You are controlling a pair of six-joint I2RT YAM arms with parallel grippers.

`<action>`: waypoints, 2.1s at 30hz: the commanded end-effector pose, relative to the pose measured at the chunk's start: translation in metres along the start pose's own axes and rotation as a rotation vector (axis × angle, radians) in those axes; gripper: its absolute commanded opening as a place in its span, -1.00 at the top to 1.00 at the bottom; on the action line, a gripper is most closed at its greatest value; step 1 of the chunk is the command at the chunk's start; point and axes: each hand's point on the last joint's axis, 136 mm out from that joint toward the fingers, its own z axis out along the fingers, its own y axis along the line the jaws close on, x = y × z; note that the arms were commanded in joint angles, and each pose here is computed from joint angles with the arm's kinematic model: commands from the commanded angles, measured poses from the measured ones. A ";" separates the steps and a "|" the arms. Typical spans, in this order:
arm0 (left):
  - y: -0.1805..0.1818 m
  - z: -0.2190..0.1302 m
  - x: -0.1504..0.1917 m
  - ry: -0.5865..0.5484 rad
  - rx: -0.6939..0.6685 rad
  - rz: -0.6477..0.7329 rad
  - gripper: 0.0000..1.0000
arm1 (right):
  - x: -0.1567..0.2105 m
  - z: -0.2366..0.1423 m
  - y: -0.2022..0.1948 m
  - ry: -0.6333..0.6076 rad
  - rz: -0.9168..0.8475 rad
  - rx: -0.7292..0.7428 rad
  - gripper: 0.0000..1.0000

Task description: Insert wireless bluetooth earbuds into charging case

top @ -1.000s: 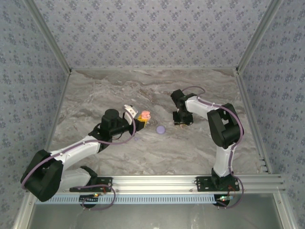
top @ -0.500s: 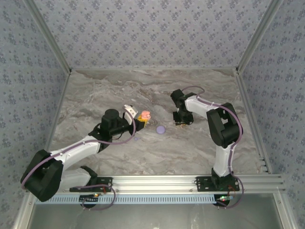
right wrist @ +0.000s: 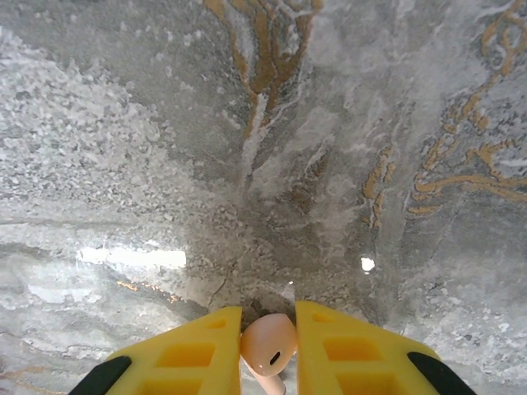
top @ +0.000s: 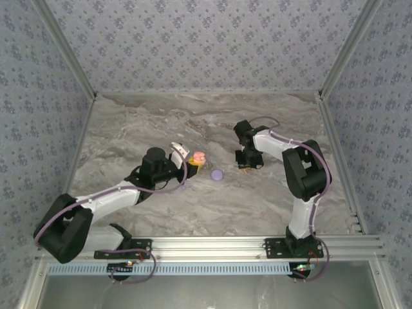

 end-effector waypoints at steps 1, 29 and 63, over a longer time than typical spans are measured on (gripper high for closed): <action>0.000 0.009 -0.022 -0.077 0.002 -0.013 0.67 | -0.002 -0.007 0.007 -0.029 0.017 -0.091 0.60; -0.001 0.050 -0.029 -0.163 0.017 -0.066 0.67 | -0.025 -0.153 0.092 -0.403 -0.151 -0.704 0.60; -0.038 0.033 -0.069 -0.299 0.207 -0.095 0.67 | -0.014 -0.247 0.154 -0.584 -0.426 -0.891 0.59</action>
